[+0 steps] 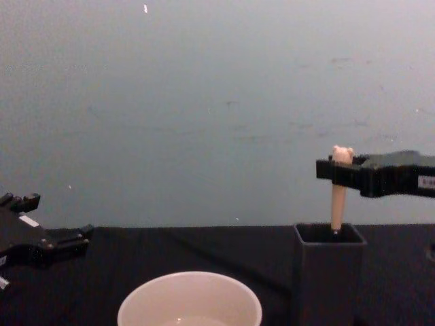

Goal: Pick up the stirring spoon with one hand, stir inside the cup, then place it back in its original position.

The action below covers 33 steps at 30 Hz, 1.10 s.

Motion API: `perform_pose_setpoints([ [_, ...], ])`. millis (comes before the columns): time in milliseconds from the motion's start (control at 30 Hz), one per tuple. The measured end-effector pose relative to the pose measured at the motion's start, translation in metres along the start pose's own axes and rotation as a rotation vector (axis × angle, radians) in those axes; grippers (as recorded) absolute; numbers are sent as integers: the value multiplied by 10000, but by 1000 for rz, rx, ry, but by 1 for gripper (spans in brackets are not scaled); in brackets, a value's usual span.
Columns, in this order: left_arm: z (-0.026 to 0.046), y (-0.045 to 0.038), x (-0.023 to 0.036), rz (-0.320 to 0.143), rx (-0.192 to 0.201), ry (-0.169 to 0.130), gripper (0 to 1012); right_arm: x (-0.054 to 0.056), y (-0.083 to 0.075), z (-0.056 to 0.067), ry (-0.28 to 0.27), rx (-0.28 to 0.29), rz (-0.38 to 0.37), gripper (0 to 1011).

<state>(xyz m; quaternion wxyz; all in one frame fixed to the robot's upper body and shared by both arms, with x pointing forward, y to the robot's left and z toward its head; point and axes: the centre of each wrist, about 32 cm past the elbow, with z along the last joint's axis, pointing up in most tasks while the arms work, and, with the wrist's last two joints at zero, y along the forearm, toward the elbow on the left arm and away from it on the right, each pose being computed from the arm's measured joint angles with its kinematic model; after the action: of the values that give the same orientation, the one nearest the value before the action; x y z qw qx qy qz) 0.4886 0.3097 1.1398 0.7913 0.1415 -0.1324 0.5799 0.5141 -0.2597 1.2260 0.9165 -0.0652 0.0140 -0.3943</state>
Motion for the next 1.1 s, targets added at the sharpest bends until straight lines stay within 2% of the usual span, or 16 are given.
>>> perform_pose_setpoints([
  [400, 0, 0, 0, 0, 0, 0, 1001, -10, 49, -118, 13, -52, -3, 214],
  [1100, 0, 0, 0, 0, 0, 0, 1001, -2, 59, -154, 12, -75, -10, 214],
])
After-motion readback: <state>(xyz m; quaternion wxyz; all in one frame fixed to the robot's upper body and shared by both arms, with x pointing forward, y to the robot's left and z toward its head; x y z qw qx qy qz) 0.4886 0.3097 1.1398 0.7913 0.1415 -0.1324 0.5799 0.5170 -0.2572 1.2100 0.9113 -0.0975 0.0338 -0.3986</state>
